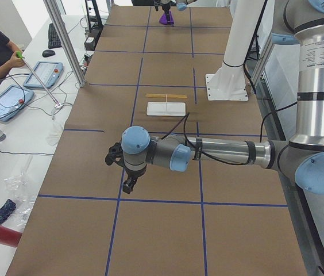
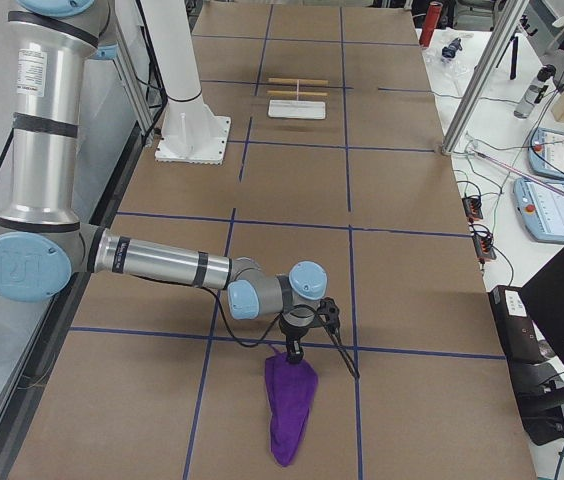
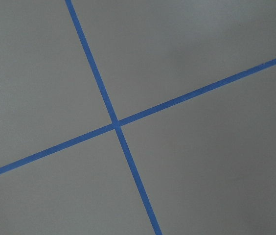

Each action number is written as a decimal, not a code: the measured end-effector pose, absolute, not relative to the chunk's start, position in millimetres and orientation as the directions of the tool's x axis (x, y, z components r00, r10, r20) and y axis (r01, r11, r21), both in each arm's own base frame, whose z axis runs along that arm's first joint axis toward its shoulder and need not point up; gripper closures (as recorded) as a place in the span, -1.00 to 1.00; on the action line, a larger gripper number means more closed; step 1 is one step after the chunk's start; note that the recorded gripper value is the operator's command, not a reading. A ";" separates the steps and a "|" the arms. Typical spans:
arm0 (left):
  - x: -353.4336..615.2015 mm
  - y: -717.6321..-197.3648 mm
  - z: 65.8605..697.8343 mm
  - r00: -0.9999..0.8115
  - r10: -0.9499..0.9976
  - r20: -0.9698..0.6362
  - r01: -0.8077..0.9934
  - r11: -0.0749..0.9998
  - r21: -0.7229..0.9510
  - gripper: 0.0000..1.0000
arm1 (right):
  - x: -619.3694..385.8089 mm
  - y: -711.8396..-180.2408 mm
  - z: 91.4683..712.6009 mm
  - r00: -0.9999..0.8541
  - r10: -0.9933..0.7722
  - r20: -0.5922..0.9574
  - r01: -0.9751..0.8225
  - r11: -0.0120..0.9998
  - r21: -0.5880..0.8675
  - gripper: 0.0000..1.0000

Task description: Hang towel on rack

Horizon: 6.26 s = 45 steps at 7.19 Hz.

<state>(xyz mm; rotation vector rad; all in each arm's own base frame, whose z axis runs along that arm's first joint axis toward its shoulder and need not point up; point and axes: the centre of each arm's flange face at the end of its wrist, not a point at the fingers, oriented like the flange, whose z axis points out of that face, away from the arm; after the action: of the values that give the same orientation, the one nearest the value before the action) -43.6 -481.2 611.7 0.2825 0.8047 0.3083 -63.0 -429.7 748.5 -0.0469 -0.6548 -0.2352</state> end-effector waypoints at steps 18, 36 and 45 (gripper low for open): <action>183.0 -508.0 345.0 0.280 0.065 -0.958 0.155 0.982 0.112 -1.00 | -133.6 -450.2 214.2 0.427 0.034 0.903 -0.134 0.991 0.026 1.00; 420.6 -448.1 88.7 0.036 -0.661 -0.749 -0.014 0.749 -0.662 0.03 | -211.5 -416.7 38.1 0.200 0.054 0.978 -0.128 0.991 -0.028 1.00; 422.4 -434.9 81.6 -0.035 -0.626 -0.779 -0.037 0.780 -0.625 1.00 | -208.1 -409.0 40.9 0.196 0.045 0.980 -0.123 0.992 -0.021 -1.00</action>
<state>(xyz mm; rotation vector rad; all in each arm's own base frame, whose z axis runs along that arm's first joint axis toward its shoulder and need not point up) 422.4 -434.9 81.6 -0.5508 1.5509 -0.5138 -208.1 -409.0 40.9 0.0664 -1.3688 0.1177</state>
